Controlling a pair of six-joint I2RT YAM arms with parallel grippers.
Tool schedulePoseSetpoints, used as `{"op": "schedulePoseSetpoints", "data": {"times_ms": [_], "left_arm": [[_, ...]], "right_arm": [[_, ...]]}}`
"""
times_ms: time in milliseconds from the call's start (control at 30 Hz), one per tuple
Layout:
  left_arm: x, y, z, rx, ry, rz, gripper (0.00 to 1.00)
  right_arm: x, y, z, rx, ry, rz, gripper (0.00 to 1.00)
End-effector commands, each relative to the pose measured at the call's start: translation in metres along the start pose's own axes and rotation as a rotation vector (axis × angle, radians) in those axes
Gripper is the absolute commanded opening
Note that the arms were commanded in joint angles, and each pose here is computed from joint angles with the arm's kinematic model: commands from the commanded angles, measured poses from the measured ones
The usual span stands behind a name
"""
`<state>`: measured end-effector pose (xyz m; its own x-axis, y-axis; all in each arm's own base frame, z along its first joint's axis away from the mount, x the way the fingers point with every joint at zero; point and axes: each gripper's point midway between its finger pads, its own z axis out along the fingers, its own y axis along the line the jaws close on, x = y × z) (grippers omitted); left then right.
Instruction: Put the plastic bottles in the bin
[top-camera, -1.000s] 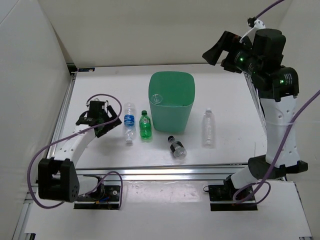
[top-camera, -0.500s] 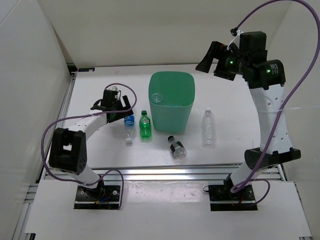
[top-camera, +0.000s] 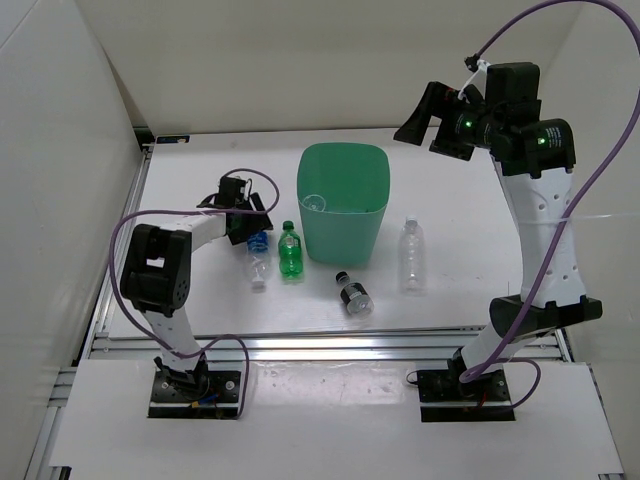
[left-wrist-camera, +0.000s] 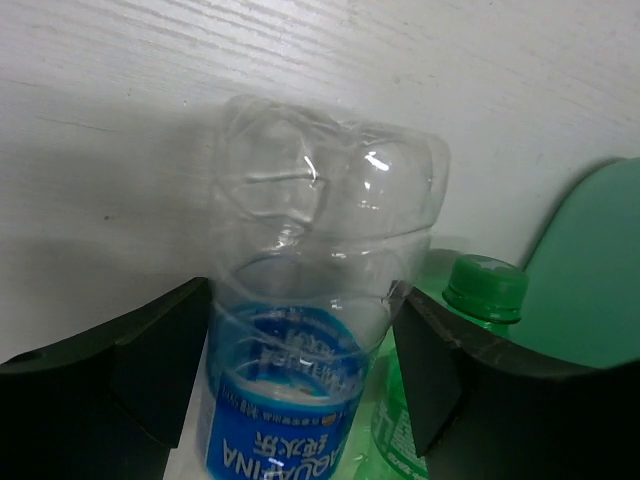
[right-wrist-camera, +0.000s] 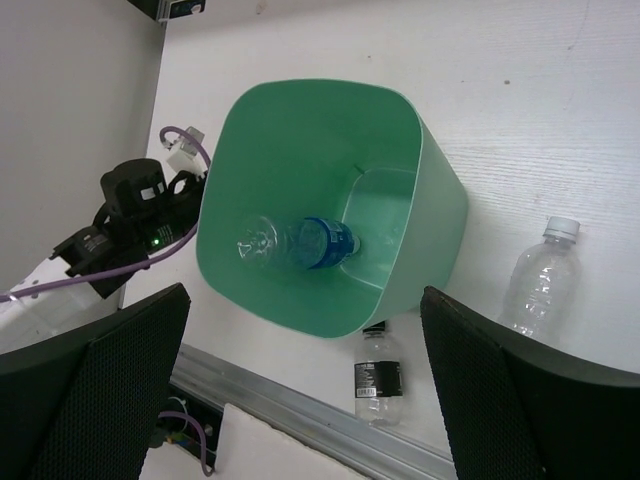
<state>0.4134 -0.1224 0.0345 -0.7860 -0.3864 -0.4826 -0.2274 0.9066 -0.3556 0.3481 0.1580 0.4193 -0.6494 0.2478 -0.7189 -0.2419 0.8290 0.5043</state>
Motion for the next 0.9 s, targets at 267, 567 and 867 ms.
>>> {"op": "schedulePoseSetpoints", "data": {"times_ms": [267,567,867], "left_arm": [[-0.016,-0.022,-0.017,0.075,-0.040,-0.013,0.35],[-0.119,-0.079,-0.126,0.194,-0.352,0.061,0.28],[-0.214,-0.211,-0.281,0.383,-0.750,0.200,0.30]], "right_arm": [[-0.003,0.007,0.000,-0.044,-0.001,-0.033,1.00],[-0.005,0.010,0.005,-0.065,0.001,-0.017,1.00],[0.005,0.007,0.012,-0.068,0.044,0.006,1.00]]}}
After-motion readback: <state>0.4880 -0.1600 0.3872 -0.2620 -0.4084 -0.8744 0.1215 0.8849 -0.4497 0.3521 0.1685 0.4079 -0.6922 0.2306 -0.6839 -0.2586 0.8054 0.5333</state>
